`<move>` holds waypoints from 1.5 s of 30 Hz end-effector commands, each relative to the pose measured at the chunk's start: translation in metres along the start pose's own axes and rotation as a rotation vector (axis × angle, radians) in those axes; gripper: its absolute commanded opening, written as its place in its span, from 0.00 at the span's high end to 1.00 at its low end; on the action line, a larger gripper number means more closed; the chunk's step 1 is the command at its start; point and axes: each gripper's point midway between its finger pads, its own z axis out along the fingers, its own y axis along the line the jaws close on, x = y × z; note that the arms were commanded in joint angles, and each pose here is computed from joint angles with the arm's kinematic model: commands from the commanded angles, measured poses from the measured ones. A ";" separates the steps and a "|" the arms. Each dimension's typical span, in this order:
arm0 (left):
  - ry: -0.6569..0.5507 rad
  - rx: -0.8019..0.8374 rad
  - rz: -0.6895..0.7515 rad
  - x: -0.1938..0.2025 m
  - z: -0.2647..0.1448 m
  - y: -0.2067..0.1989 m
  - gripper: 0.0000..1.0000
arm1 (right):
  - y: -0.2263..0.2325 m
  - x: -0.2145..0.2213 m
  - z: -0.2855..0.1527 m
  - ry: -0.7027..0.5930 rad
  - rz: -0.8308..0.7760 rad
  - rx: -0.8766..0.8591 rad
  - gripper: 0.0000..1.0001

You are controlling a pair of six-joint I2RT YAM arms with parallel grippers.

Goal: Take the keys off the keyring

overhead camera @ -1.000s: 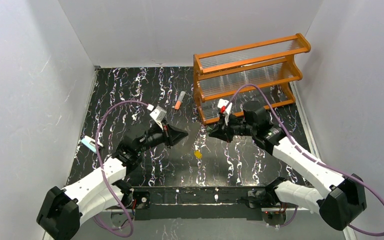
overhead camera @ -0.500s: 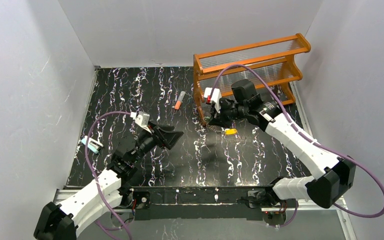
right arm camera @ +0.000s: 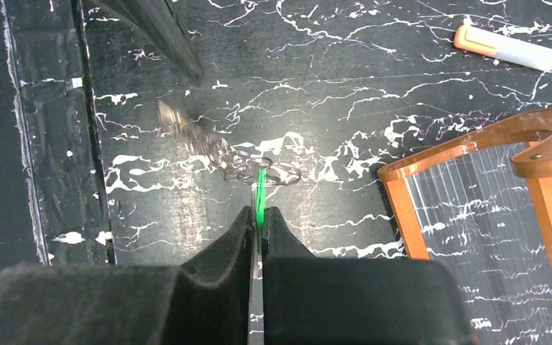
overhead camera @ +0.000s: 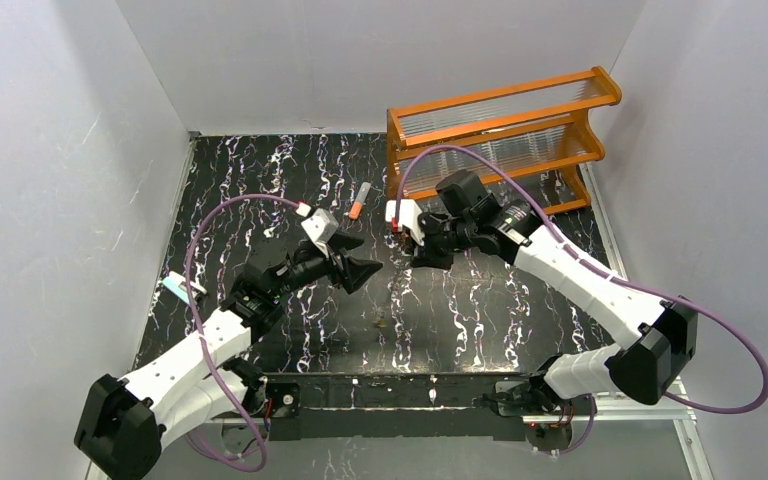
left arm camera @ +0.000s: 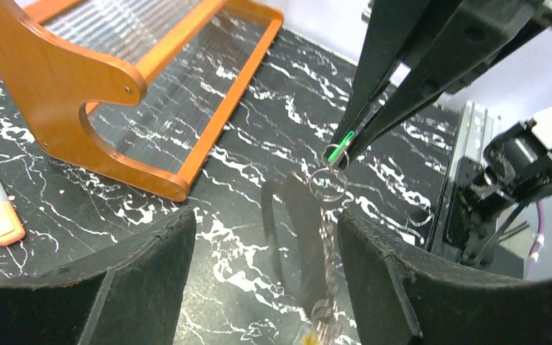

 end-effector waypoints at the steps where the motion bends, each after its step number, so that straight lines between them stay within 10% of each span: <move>1: 0.049 0.061 0.058 0.013 -0.001 -0.006 0.31 | 0.000 -0.008 0.009 -0.025 -0.041 -0.004 0.99; 45: 0.232 0.303 -0.002 0.081 0.020 -0.045 0.51 | 0.013 0.020 0.036 0.016 -0.036 0.011 0.99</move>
